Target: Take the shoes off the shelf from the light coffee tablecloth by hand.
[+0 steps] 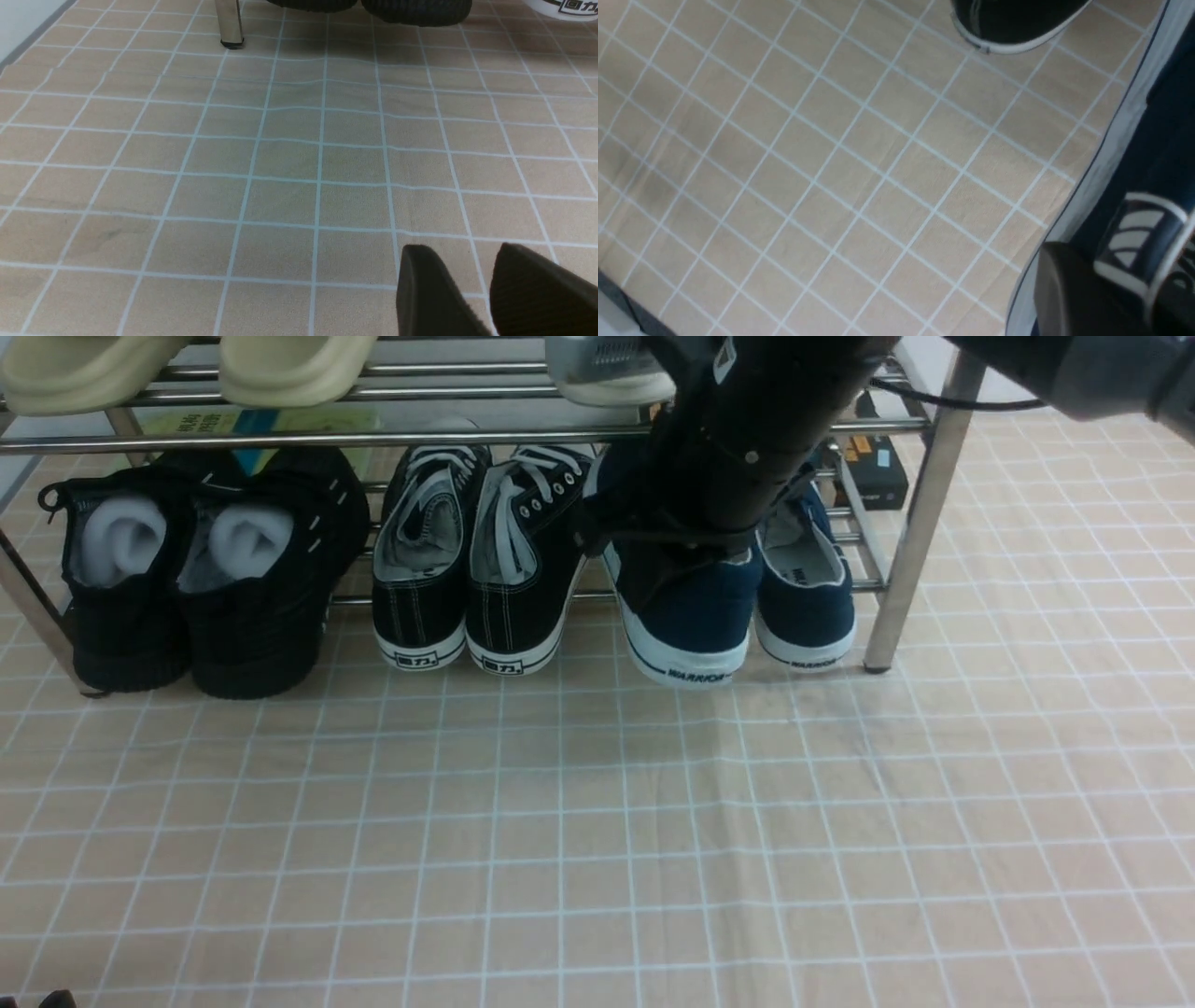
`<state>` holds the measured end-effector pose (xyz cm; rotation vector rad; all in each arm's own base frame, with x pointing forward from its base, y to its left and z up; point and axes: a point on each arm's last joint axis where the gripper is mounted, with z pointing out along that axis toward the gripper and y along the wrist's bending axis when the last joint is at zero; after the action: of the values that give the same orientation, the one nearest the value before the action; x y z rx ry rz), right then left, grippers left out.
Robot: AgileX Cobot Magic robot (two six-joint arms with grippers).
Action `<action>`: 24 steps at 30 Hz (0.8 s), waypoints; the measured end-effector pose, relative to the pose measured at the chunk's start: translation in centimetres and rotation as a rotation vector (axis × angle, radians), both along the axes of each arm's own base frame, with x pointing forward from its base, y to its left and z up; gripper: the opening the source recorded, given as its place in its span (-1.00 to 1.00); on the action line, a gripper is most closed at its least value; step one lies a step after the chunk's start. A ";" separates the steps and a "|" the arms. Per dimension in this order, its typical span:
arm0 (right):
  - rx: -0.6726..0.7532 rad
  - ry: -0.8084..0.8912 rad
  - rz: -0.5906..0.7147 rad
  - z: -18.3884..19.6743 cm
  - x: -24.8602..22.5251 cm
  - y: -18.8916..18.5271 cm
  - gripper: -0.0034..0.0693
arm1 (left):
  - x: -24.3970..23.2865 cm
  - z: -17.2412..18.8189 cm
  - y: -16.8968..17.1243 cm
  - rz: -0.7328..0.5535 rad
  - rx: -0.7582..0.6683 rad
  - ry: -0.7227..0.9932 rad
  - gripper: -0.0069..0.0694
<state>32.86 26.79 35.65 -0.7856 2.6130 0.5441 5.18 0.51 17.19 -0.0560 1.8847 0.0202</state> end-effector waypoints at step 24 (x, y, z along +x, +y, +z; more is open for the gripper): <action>-0.163 0.208 -0.086 -8.7 -8.1 -1.1 -0.83 | 0.0 0.0 0.0 0.000 0.000 0.000 -0.19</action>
<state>24.75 25.74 27.00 -0.6941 2.8977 0.4114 5.18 0.51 17.19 -0.0560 1.8847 0.0202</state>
